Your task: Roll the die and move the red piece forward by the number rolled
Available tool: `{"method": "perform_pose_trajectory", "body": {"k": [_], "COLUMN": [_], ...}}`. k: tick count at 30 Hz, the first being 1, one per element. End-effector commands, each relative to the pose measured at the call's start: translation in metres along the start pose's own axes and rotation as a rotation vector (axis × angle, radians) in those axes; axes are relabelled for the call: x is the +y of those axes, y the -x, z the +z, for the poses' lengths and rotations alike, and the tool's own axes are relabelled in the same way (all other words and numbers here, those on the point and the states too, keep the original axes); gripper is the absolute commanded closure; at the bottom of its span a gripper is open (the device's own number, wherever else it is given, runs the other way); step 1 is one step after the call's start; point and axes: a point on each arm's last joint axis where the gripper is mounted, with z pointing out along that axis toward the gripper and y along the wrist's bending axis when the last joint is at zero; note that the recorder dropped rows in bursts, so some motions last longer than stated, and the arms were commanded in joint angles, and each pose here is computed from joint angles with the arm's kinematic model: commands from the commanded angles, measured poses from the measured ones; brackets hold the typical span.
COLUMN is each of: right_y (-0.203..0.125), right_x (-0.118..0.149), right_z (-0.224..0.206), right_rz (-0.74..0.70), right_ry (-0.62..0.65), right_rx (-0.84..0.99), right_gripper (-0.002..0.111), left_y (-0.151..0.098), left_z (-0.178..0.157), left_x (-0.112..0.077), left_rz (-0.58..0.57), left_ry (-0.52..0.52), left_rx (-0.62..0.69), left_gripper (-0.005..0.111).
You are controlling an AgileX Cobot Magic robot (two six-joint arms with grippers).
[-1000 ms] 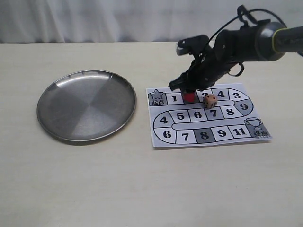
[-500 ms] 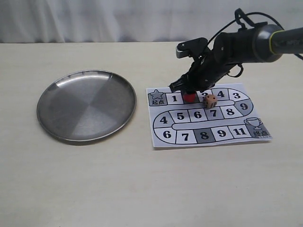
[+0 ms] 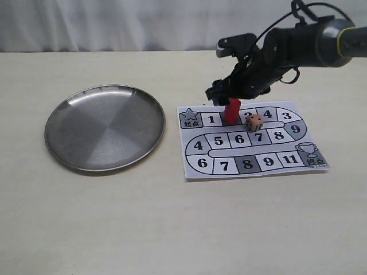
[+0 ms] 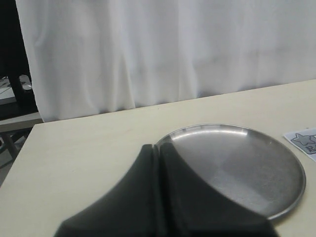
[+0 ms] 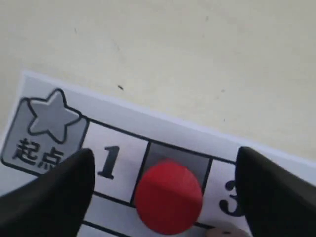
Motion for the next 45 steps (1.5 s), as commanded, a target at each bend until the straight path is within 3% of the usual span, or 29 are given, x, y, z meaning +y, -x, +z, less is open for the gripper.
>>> {"method": "perform_pose_trajectory", "body": {"k": [1, 3, 5, 8, 9, 13, 18, 26, 30, 39, 45], "right_y": [0.024, 0.033, 0.042, 0.039, 0.036, 0.009, -0.056, -0.174, -0.215, -0.266, -0.284], "right_x": [-0.004, -0.005, -0.008, -0.007, -0.007, -0.004, 0.001, 0.005, 0.007, 0.012, 0.017], "right_z": [-0.051, -0.082, -0.136, -0.183, -0.195, -0.243, -0.27, -0.274, -0.27, -0.265, -0.262], "right_rz": [0.008, 0.01, 0.01, 0.005, 0.006, 0.007, 0.054, 0.163, 0.178, 0.151, 0.049], "right_ry": [-0.012, -0.017, -0.029, -0.039, -0.044, -0.063, -0.07, -0.067, -0.059, -0.05, -0.057], "right_rx": [-0.139, -0.196, -0.295, -0.398, -0.431, -0.621, -0.815, -0.994, -1.023, -1.077, -0.985], "right_gripper": [0.033, 0.039, 0.067, 0.1, 0.103, 0.104, 0.104, 0.104, 0.104, 0.104, 0.104], "left_y": [0.0, 0.0, 0.0, 0.0, 0.0, 0.0, 0.0, 0.0, 0.0, 0.0, 0.0], "left_z": [0.0, 0.0, 0.0, 0.0, 0.0, 0.0, 0.0, 0.0, 0.0, 0.0, 0.0], "left_x": [-0.001, -0.001, -0.001, -0.001, -0.001, -0.001, -0.001, -0.001, -0.001, -0.001, -0.001], "left_rz": [0.0, 0.0, 0.0, 0.0, 0.0, 0.0, 0.0, 0.0, 0.0, 0.0, 0.0], "left_ry": [-0.009, -0.009, -0.009, -0.009, -0.009, -0.009, -0.009, -0.009, -0.009, -0.009, -0.009], "left_rx": [-0.01, -0.01, -0.01, -0.01, -0.01, -0.01, -0.01, -0.01, -0.01, -0.01, -0.01], "left_gripper": [0.107, 0.107, 0.107, 0.107, 0.107, 0.107, 0.107, 0.107, 0.107, 0.107, 0.107]}}
